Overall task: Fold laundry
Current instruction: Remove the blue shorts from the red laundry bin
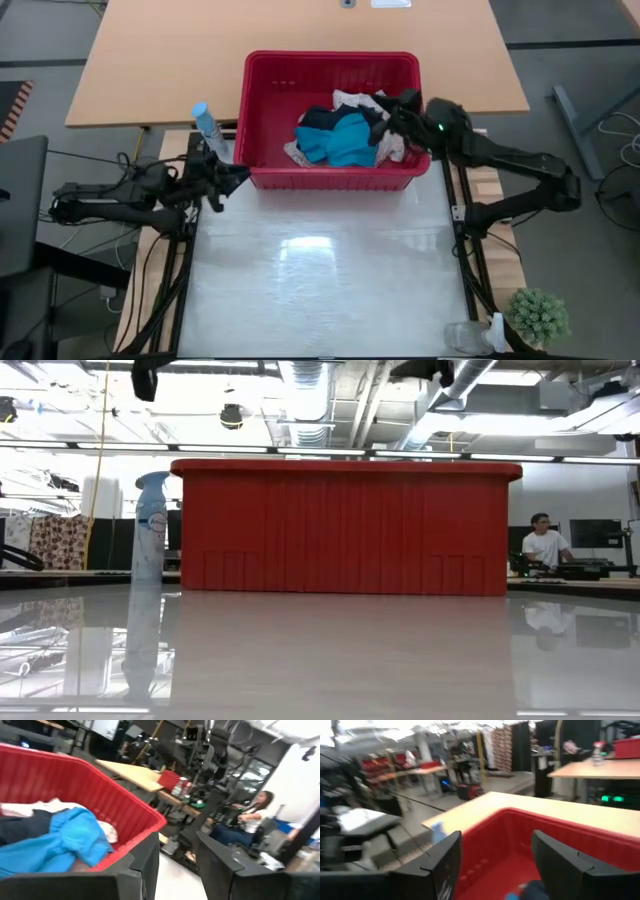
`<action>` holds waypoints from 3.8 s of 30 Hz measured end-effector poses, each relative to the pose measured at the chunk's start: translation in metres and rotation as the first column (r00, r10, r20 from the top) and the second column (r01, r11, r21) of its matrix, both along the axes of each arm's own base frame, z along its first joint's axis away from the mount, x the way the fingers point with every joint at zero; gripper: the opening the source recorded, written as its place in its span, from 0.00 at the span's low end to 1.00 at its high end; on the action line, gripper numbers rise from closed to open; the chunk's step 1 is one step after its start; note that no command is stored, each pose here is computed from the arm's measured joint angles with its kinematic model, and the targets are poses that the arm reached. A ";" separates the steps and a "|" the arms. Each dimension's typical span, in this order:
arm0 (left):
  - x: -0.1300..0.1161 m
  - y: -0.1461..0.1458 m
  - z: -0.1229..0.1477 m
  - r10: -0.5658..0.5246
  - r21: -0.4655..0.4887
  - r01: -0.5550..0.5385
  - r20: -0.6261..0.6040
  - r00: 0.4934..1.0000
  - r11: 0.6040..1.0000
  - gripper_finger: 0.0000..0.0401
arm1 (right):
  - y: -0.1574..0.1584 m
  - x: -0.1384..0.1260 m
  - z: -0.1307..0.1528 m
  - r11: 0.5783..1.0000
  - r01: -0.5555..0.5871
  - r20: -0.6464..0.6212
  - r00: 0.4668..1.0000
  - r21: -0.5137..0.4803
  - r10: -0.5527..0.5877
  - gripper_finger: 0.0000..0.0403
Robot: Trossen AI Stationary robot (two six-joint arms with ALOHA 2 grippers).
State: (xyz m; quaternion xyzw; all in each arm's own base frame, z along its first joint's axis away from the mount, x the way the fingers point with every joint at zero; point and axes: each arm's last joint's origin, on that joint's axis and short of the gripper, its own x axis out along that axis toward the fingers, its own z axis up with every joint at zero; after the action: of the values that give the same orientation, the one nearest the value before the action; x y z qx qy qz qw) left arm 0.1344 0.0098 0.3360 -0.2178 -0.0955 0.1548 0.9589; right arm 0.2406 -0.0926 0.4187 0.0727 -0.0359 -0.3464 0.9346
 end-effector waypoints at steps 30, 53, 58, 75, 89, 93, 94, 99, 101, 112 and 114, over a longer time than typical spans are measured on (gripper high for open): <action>0.104 0.064 -0.003 0.055 -0.080 -0.086 -0.338 0.940 0.993 0.28 | -0.141 0.012 -0.120 0.783 0.495 -0.708 0.699 0.376 -0.102 0.65; 0.102 0.069 -0.002 0.077 -0.095 -0.113 -0.324 0.943 0.989 0.28 | -0.171 0.027 -0.183 0.690 0.438 -0.698 0.703 0.576 0.135 0.23; 0.101 0.069 -0.002 0.077 -0.080 -0.110 -0.337 0.938 0.991 0.28 | -0.169 0.028 -0.164 0.708 0.412 -0.677 0.725 0.574 0.126 0.06; 0.100 0.068 -0.003 0.080 -0.008 -0.089 -0.375 0.924 0.996 0.28 | -0.106 0.077 -0.046 0.833 0.145 -0.580 0.780 0.534 0.236 0.05; 0.071 0.058 0.023 0.054 0.068 -0.036 -0.285 0.957 0.997 0.28 | -0.039 0.103 -0.004 0.904 0.039 -0.539 0.813 0.426 0.220 0.06; 0.066 0.056 0.023 0.055 0.077 -0.033 -0.304 0.951 0.996 0.28 | -0.044 0.100 -0.005 0.888 0.090 -0.538 0.822 0.450 0.190 0.07; 0.066 0.056 0.022 0.054 0.076 -0.032 -0.312 0.949 0.997 0.28 | -0.044 0.099 -0.005 0.888 0.092 -0.537 0.823 0.450 0.187 0.07; 0.065 0.058 0.016 0.131 0.133 -0.085 -0.386 0.913 0.987 0.28 | -0.037 0.097 0.005 0.893 0.045 -0.514 0.830 0.448 0.216 0.06; 0.068 0.061 0.013 0.195 0.172 -0.134 -0.418 0.887 0.976 0.28 | -0.033 0.097 0.011 0.894 0.019 -0.494 0.838 0.448 0.230 0.06; 0.089 0.101 -0.004 0.166 0.205 -0.080 -0.447 0.879 0.976 0.34 | -0.007 0.095 0.043 0.907 -0.105 -0.422 0.859 0.408 0.289 0.06; 0.089 0.110 -0.005 0.142 0.196 -0.062 -0.429 0.892 0.979 0.38 | -0.005 0.095 0.044 0.907 -0.122 -0.421 0.855 0.403 0.302 0.06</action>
State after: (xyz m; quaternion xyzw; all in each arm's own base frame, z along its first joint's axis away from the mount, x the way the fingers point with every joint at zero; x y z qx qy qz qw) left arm 0.2234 0.1193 0.3314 -0.0857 0.0991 0.2412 0.9616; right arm 0.3359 -0.0977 0.4631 0.1602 0.2669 -0.2469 0.9177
